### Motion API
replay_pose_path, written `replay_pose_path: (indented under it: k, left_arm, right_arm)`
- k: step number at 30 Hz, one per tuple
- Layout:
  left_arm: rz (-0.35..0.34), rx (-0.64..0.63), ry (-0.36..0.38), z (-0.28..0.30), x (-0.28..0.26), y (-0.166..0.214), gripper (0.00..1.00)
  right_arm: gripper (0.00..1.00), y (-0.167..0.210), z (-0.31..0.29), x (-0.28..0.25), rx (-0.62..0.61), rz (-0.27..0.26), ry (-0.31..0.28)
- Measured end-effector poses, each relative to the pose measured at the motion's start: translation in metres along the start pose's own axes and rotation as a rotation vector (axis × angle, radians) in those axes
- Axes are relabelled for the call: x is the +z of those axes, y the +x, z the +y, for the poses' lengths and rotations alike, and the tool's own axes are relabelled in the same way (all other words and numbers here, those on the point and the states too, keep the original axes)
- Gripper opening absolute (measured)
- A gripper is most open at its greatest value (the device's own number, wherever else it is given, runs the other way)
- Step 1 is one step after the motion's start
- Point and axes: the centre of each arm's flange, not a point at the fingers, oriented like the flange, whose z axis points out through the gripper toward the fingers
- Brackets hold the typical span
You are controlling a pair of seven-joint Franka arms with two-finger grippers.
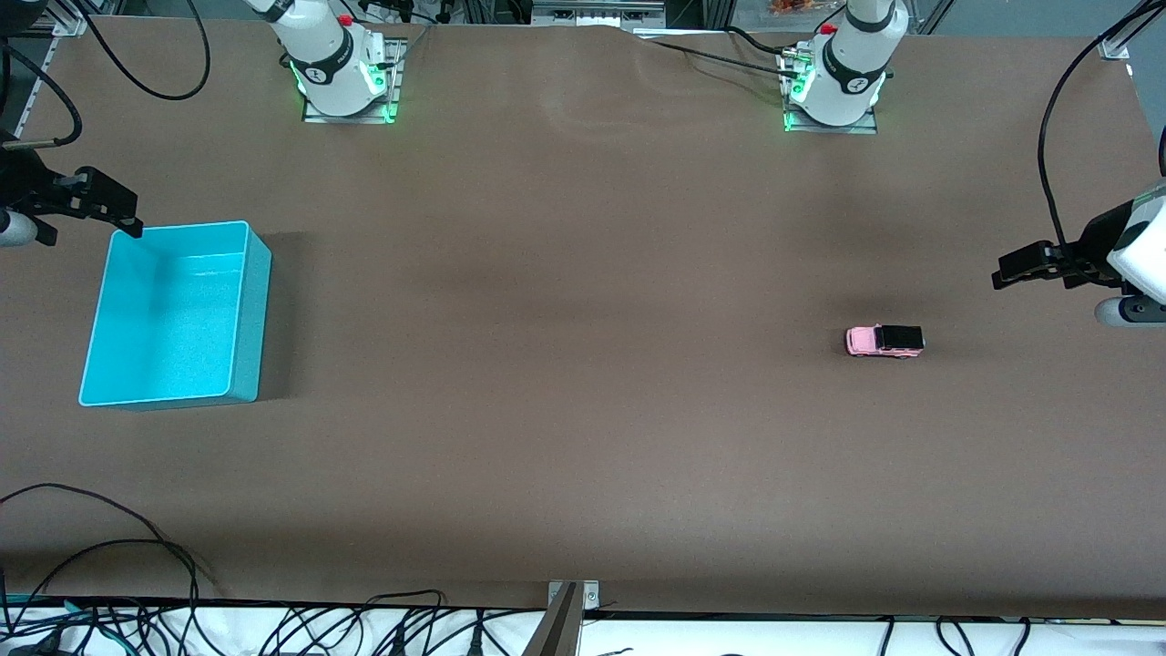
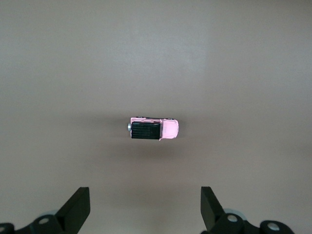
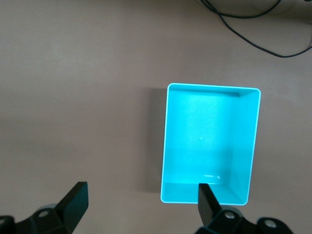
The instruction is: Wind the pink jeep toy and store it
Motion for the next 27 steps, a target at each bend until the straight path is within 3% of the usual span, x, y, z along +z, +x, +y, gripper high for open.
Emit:
replay_pose_path:
  k: [18,27]
  left_arm:
    - [-0.006,-0.028,0.0,-0.003,0.004,0.002,1.0]
    - [-0.039,-0.308,0.007,-0.004,0.022,0.009,1.0]
  right_arm:
    - [1.0,0.0,0.0,0.0,0.0,-0.001,0.0]
    - [1.0,0.0,0.0,0.0,0.0,-0.002,0.0]
